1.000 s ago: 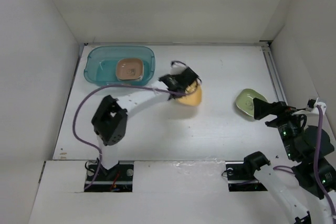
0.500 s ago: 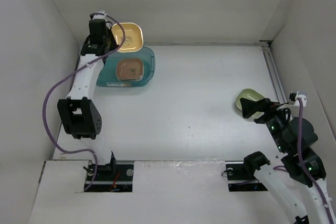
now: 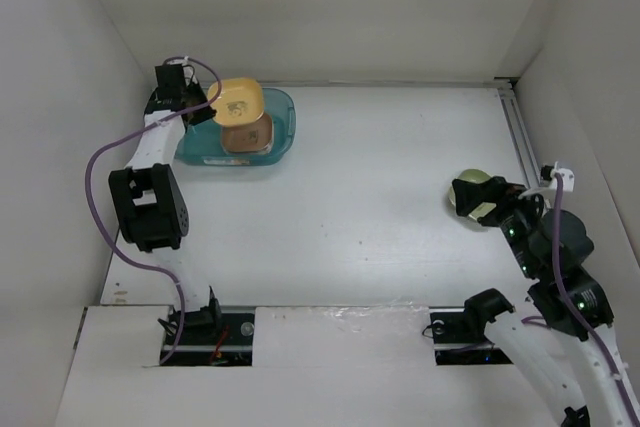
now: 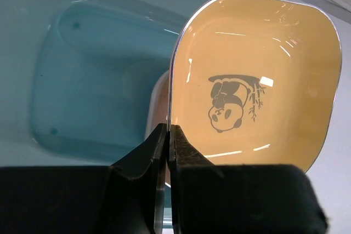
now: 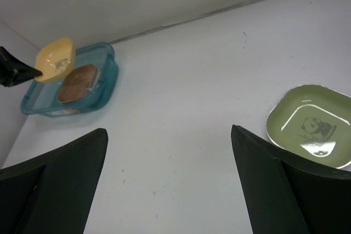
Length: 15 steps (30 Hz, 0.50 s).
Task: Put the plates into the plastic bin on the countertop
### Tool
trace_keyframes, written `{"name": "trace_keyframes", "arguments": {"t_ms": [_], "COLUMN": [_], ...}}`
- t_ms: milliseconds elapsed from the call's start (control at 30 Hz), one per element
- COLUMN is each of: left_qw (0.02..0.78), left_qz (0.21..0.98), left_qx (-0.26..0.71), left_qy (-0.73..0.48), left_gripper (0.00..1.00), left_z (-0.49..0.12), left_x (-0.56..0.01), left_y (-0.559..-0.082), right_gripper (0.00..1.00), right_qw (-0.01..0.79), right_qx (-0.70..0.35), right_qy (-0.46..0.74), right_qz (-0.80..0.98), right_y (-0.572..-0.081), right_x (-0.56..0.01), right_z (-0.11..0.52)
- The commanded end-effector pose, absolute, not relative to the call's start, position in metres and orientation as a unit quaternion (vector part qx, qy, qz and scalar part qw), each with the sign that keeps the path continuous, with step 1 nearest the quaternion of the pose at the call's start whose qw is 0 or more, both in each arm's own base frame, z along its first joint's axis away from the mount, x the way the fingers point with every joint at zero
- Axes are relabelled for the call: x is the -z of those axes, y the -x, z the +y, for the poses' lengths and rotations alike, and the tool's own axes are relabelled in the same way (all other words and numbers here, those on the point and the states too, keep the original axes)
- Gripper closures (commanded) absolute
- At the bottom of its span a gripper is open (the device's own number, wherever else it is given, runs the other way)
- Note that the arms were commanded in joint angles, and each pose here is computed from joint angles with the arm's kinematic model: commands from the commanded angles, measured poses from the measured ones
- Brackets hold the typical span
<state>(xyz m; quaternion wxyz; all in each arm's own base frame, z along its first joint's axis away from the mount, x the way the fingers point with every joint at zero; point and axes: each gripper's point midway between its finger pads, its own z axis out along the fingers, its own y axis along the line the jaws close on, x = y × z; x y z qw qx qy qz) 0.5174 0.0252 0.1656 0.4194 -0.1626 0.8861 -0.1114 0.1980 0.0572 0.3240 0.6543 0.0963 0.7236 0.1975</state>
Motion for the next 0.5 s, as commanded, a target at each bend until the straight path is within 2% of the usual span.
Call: {"name": "trace_keyframes", "arguments": {"t_ms": [0, 33, 67, 133, 167, 267, 467], "left_qw": [0.449, 0.446, 0.441, 0.447, 0.444, 0.465, 0.492], "left_qz": [0.869, 0.871, 0.873, 0.871, 0.872, 0.863, 0.847], "left_qx": [0.138, 0.133, 0.133, 0.131, 0.131, 0.117, 0.144], "left_qy": [0.156, 0.159, 0.160, 0.157, 0.158, 0.158, 0.139], "left_gripper": [1.00, 0.96, 0.86, 0.54, 0.30, 0.00, 0.00], "left_z": [0.017, 0.019, 0.019, 0.015, 0.014, 0.014, -0.010], "left_x": [-0.188, -0.186, -0.185, -0.191, -0.187, -0.205, -0.257], "left_y": [-0.527, -0.525, -0.524, -0.523, -0.518, -0.514, -0.494], "right_gripper": [0.00, 0.00, 0.00, 0.00, 0.00, 0.00, 0.00], "right_qw": [0.653, 0.649, 0.635, 0.626, 0.622, 0.619, 0.587], "right_qx": [-0.172, -0.158, -0.145, -0.136, -0.133, -0.120, -0.021], "right_qy": [-0.127, -0.142, -0.150, -0.175, -0.183, -0.218, -0.351], "right_qz": [0.727, 0.730, 0.744, 0.748, 0.749, 0.745, 0.729], "right_y": [-0.220, -0.225, -0.232, -0.239, -0.241, -0.252, -0.286], "right_x": [-0.322, -0.318, -0.308, -0.302, -0.299, -0.296, -0.266], "right_z": [0.052, 0.048, 0.048, 0.045, 0.044, 0.038, -0.031]}}
